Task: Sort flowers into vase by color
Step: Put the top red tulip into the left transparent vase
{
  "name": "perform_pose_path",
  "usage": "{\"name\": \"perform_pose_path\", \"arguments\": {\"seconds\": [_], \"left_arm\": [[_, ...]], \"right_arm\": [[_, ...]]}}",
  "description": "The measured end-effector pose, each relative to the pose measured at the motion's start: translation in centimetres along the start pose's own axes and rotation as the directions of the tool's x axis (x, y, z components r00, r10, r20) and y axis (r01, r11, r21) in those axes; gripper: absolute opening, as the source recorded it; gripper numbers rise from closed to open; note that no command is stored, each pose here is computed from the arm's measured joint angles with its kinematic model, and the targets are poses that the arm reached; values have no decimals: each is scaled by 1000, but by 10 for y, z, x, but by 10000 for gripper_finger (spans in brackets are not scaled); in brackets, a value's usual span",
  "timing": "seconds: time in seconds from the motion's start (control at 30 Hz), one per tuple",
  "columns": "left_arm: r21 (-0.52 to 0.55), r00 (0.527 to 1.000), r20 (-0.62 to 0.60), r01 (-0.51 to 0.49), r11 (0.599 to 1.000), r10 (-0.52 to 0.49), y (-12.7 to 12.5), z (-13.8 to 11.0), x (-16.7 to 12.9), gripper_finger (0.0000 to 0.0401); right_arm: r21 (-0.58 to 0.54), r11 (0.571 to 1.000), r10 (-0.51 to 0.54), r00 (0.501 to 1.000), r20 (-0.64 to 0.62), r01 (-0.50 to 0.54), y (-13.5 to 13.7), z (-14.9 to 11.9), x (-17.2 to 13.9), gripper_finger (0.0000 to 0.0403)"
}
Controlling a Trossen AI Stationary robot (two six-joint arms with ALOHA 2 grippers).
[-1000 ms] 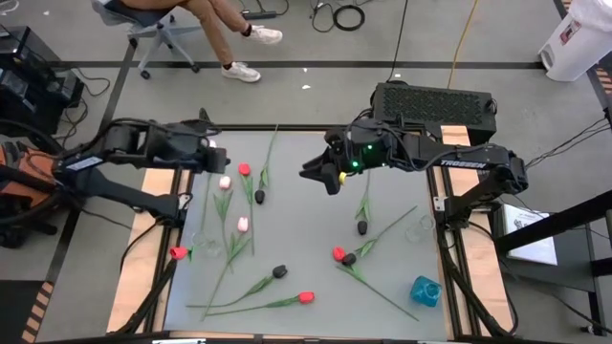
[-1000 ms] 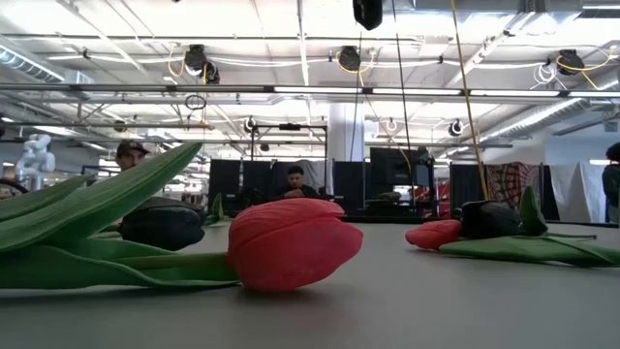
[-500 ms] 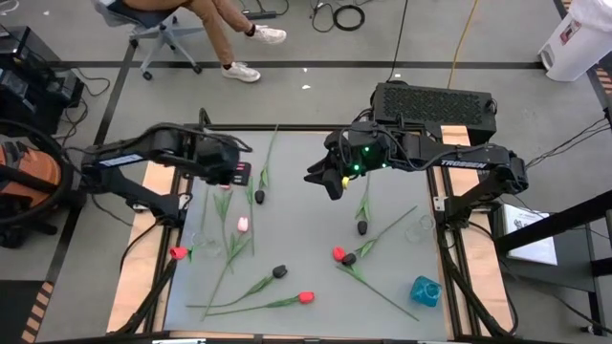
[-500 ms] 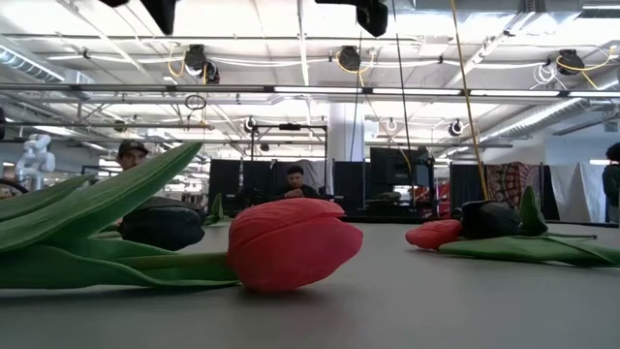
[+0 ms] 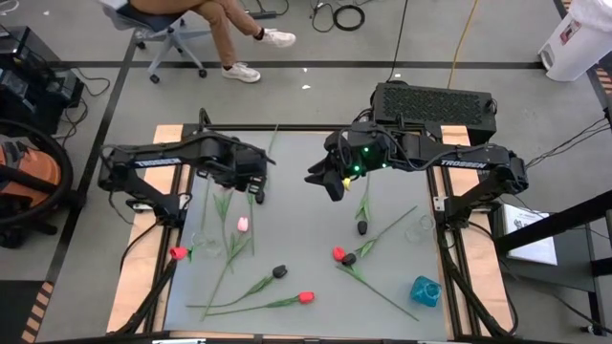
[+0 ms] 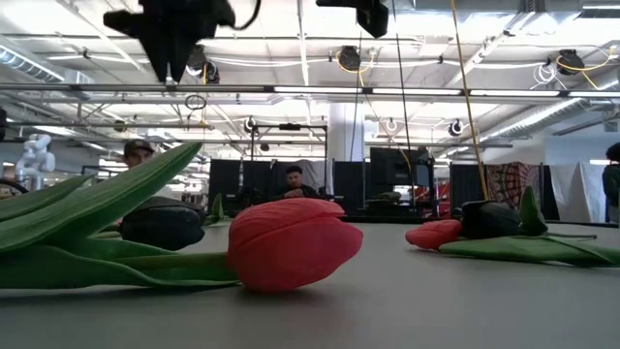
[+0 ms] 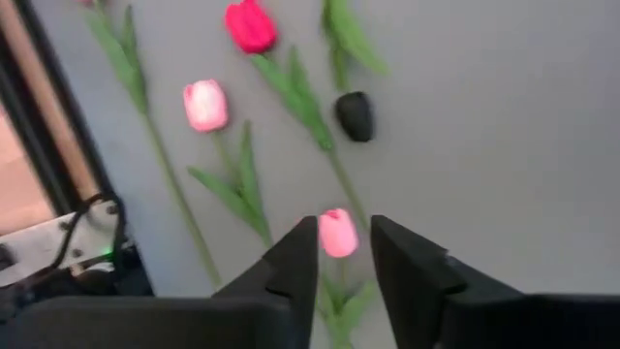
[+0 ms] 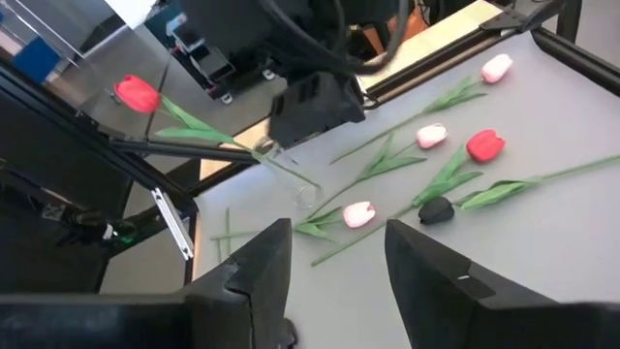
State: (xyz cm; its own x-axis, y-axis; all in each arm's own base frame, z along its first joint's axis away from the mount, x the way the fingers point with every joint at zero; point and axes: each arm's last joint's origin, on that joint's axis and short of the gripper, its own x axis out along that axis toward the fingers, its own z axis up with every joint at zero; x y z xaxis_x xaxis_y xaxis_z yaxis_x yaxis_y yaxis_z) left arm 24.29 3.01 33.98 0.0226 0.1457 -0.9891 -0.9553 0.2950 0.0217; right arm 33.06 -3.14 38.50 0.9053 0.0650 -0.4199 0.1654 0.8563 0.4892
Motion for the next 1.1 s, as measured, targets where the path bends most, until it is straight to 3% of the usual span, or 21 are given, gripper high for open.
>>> {"name": "perform_pose_path", "arguments": {"seconds": [0.23, 0.33, 0.5, 0.73, 1.1], "left_arm": [[8, 995, -69, -64, 998, 65, 5, 3, 24, 169], [-2, 998, -68, -10, 1000, 10, 1, 8, 35, 178], [4, 994, -80, 69, 998, -68, -4, 14, 56, 180], [-25, 991, -133, -8, 1000, 4, 8, 14, 91, 180], [-73, 990, -112, 81, 994, -89, 8, 18, 127, 180]], "right_arm": [[-6, 1000, -19, 999, -35, 19, -2, -3, 0, 160], [-6, 1000, -27, 998, -50, 27, -3, -5, 0, 160], [-5, 999, -34, 997, -64, 34, -3, -6, 0, 160], [-10, 1000, -27, 997, -73, 26, 0, -9, 0, 160], [-9, 1000, -28, 997, -74, 27, 0, -9, 0, 160]]}}
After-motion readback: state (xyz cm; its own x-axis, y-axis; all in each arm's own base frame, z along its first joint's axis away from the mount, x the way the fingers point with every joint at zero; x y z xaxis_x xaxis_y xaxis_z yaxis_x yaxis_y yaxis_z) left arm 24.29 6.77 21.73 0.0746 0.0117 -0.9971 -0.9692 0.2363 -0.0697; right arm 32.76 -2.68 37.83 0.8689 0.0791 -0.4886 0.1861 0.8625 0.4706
